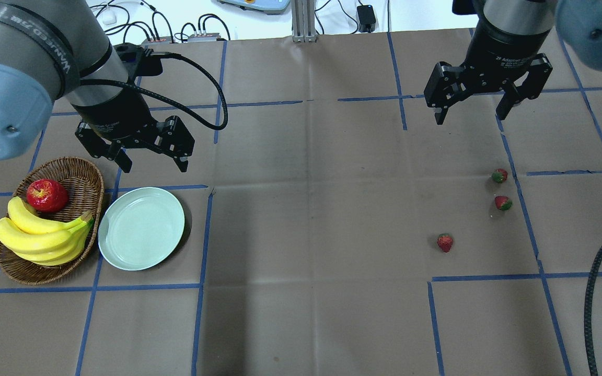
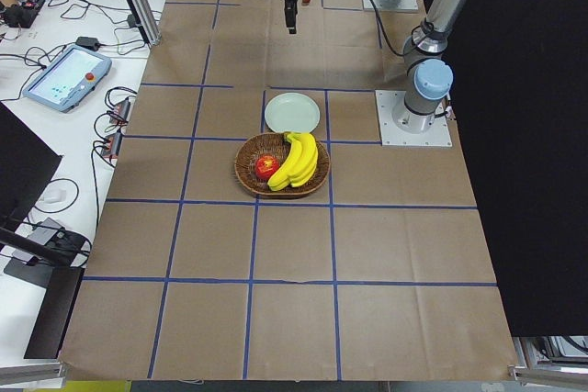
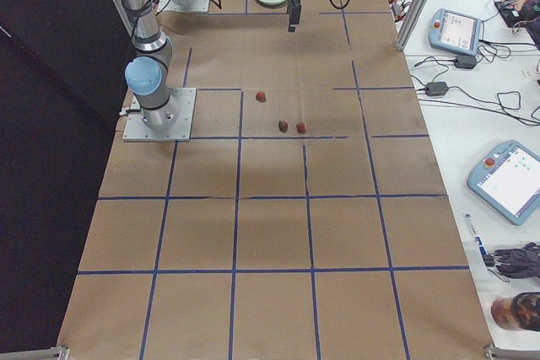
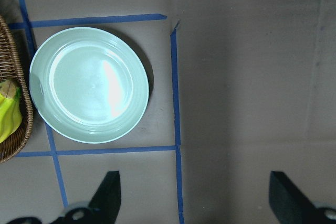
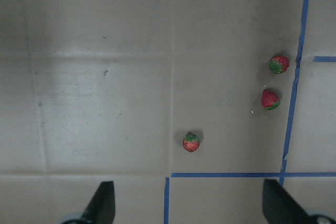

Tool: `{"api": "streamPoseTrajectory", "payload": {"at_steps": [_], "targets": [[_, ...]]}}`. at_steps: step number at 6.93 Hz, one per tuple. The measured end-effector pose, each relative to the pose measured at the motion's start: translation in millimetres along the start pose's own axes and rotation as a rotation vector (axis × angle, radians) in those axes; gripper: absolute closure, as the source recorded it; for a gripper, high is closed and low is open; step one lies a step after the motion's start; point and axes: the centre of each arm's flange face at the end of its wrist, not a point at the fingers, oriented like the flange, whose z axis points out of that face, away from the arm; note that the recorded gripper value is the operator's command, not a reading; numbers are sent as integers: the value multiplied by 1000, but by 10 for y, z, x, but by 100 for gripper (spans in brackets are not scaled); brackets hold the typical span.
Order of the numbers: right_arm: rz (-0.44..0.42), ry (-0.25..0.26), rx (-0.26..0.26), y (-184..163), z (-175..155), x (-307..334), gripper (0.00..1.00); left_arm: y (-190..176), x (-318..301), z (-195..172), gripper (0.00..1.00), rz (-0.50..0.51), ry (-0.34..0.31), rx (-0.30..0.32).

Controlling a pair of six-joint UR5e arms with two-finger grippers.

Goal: Collect all strawberries into plate
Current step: 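Move the right gripper over the three red strawberries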

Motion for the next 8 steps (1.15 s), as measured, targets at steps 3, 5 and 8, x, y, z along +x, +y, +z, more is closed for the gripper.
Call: {"api": "streamPoseTrajectory", "payload": {"at_steps": [3,5,8], "targets": [[1,-17,-2,-7,17,-17,0,0,0,2,0,0,0,0],[0,-14,-6,9,38,-4,0,-1,0,-3,0,0,0,1],[-18,-8,-28,84,124,160,0,-1,0,-6,0,0,0,1]]}}
